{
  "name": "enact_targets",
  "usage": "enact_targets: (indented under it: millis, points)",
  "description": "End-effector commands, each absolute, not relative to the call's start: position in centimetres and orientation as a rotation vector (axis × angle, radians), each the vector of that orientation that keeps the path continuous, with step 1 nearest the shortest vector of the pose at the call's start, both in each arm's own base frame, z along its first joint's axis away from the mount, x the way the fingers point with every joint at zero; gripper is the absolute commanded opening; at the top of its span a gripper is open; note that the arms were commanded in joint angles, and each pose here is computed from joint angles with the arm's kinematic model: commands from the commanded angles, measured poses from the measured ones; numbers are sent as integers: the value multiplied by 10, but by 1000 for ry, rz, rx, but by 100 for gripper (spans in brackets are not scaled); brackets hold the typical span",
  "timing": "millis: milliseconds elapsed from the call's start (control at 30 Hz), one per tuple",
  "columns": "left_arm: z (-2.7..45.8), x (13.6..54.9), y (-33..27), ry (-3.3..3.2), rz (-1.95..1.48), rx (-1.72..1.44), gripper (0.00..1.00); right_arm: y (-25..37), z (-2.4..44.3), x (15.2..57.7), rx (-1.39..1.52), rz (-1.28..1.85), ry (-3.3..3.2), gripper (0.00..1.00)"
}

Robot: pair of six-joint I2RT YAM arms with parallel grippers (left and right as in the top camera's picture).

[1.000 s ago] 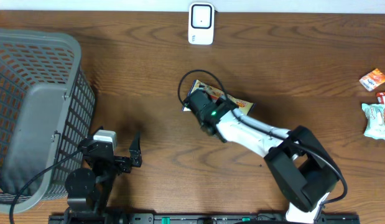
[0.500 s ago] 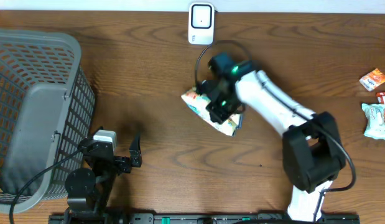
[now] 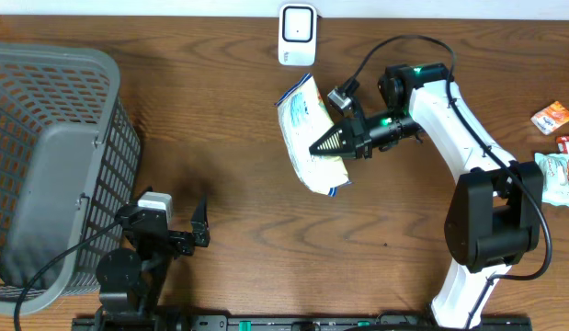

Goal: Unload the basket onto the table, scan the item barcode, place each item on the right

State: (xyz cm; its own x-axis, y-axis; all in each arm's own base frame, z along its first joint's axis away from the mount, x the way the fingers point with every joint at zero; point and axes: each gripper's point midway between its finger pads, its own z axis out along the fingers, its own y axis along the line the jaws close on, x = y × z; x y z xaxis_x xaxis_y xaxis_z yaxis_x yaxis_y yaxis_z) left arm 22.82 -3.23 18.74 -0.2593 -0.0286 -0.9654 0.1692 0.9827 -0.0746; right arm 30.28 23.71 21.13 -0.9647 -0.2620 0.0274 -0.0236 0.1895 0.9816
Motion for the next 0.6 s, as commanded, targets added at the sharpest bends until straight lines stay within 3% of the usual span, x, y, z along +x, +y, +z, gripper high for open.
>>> enact_targets:
  millis: [0, 333, 567]
  points:
    - [187, 228, -31, 1823, -171, 109, 99, 235, 246, 315, -72, -1961, -2028, 1]
    - [187, 228, -31, 1823, -171, 109, 99, 220, 252, 312, -643, -1603, -1731, 1]
    - [187, 228, -31, 1823, -171, 109, 99, 215, 252, 315, -660, -1610, -1727, 1]
